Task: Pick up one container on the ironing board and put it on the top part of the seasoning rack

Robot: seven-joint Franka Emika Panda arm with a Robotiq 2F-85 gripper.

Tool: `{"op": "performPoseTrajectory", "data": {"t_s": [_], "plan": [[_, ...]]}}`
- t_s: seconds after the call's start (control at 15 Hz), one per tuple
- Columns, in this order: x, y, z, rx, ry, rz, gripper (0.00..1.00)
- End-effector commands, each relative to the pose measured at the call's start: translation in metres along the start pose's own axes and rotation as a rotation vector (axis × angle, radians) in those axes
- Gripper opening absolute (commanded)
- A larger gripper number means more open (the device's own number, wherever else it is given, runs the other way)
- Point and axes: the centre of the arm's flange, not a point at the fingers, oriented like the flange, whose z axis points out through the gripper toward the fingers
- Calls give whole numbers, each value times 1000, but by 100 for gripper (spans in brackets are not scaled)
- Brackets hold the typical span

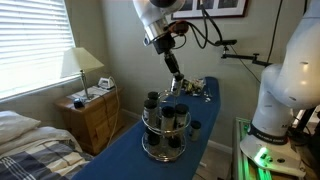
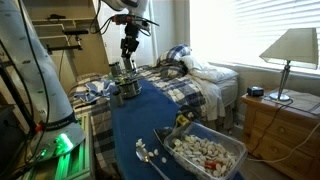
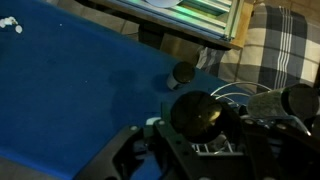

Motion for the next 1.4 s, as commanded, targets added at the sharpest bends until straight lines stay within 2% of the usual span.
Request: {"op": "performPoseTrajectory", "data": {"t_s": [0.0,0.73,1.33], "plan": [[8,-6,-11,-7,-6,-39,25],[36,-40,-2,-3,-9,-179,25],[42,-48,12,-17,-40,-219,25]]}}
